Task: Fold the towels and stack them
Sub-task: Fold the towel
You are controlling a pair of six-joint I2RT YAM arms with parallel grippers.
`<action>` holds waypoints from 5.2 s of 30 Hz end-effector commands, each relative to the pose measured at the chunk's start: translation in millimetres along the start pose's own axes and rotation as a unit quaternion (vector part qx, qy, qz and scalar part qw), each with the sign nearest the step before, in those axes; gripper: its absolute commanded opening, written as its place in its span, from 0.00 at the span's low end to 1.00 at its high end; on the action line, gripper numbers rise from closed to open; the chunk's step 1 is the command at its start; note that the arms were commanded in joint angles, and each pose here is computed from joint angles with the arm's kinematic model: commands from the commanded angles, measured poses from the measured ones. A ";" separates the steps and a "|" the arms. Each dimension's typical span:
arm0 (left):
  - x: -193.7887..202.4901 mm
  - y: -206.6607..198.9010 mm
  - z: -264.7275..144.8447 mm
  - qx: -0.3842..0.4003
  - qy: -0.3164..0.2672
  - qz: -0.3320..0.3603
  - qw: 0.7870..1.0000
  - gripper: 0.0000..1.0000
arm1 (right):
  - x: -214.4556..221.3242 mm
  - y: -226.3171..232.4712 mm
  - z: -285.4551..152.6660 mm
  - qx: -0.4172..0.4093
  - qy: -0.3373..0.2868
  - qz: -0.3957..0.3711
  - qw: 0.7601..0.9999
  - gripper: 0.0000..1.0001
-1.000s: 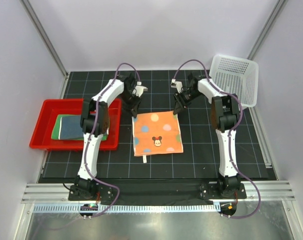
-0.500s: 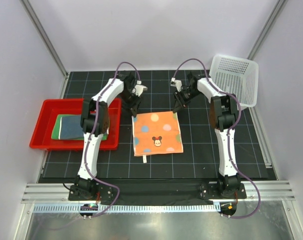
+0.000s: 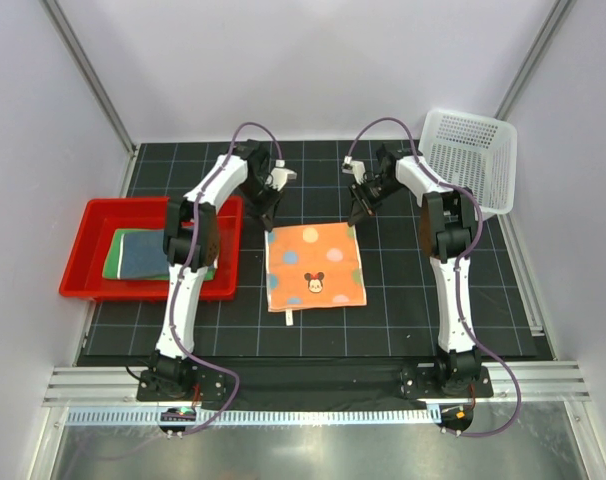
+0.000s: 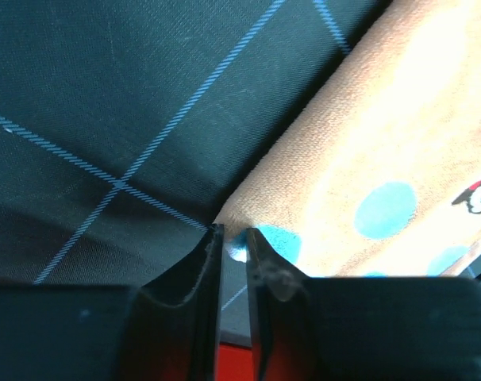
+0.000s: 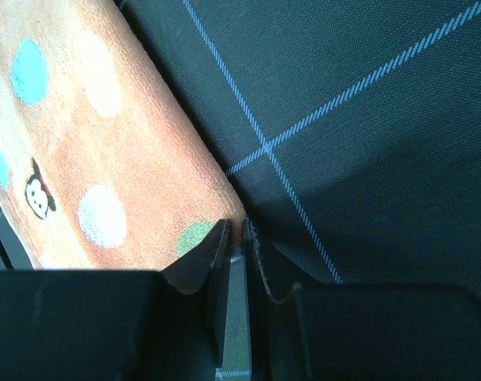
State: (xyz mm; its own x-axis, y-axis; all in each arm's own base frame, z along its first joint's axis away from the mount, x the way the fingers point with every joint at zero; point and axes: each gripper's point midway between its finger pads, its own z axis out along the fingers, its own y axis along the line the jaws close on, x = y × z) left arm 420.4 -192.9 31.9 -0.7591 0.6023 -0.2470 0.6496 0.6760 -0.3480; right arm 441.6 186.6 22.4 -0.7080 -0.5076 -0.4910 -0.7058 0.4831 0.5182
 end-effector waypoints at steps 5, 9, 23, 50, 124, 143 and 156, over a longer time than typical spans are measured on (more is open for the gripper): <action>-14.0 -3.9 -13.9 0.003 -0.021 0.003 1.000 0.00 | -6.4 -4.8 -9.2 0.013 -0.007 -0.022 1.000 0.08; -22.4 -0.5 -20.4 -0.013 -0.035 -0.002 0.999 0.00 | -17.4 -7.3 -18.4 0.034 -0.026 -0.032 0.999 0.01; -93.3 0.3 -114.0 -0.127 -0.204 -0.016 0.971 0.00 | -89.4 23.7 -132.2 0.214 -0.155 -0.103 0.959 0.01; -1.6 -192.8 -225.0 -0.154 -0.282 0.049 0.946 0.00 | -1.1 244.9 -249.2 0.247 -0.321 -0.128 0.905 0.01; -66.9 -73.7 -77.4 -0.156 -0.225 -0.201 0.941 0.39 | 0.9 50.0 -100.5 0.320 -0.181 0.358 0.858 0.54; 44.1 -97.8 14.6 -0.190 -0.100 -0.229 0.949 0.22 | 108.7 84.7 -25.5 0.331 -0.097 0.361 0.866 0.38; 40.3 -92.2 -16.2 -0.234 -0.129 -0.256 0.929 0.38 | 105.0 86.7 -29.6 0.333 -0.112 0.371 0.859 0.38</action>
State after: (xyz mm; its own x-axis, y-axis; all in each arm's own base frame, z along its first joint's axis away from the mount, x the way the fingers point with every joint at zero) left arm 312.8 -225.6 31.5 -0.9513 0.1290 -0.2800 0.1535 0.9859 -0.0673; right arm 298.6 149.6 24.6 -0.9272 0.1966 -0.3189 0.1220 0.9633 0.2391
